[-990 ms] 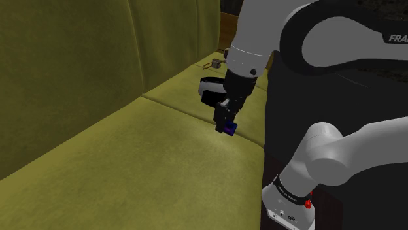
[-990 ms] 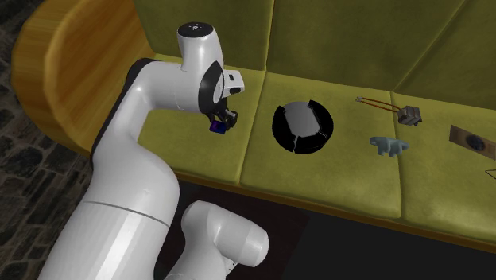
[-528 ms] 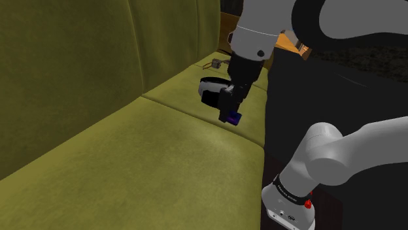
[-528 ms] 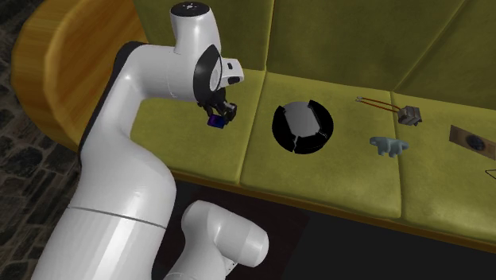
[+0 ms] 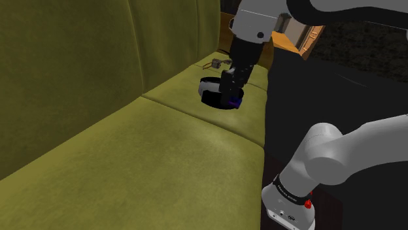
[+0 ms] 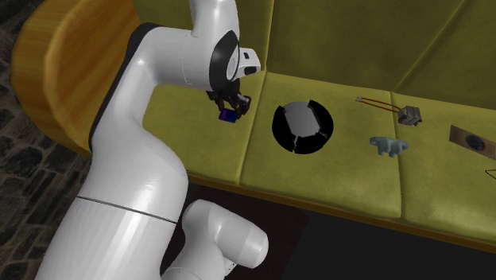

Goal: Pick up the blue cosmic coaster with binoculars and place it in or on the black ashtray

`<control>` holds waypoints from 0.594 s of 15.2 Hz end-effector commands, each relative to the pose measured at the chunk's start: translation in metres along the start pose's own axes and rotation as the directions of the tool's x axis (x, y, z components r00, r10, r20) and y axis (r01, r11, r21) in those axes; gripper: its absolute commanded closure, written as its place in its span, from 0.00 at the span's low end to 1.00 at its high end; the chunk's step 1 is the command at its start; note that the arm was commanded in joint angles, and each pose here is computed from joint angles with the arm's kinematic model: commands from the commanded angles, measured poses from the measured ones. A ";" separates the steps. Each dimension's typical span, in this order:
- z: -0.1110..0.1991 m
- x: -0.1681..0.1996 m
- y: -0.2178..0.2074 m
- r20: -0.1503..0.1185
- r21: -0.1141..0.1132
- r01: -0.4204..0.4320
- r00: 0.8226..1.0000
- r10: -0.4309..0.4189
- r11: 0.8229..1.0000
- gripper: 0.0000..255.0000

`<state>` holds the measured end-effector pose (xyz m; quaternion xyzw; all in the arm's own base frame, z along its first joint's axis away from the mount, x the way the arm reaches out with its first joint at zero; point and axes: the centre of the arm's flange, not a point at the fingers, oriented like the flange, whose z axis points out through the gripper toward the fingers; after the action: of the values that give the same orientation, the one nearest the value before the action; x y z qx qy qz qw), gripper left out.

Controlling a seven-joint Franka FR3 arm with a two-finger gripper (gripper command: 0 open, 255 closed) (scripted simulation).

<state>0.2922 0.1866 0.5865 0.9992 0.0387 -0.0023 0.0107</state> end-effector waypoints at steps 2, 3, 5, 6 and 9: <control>0.001 0.020 0.033 0.000 -0.001 0.001 1.000 -0.001 1.000 1.00; 0.001 0.027 0.044 0.000 -0.001 0.001 1.000 -0.001 1.000 1.00; 0.000 0.042 0.066 0.000 -0.001 0.001 1.000 -0.001 1.000 1.00; 0.000 0.049 0.076 0.000 -0.001 0.001 1.000 -0.001 1.000 1.00; 0.000 0.072 0.109 0.000 -0.001 0.001 1.000 -0.001 1.000 1.00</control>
<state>0.3642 0.0935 0.5896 0.9992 0.0388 -0.0022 0.0106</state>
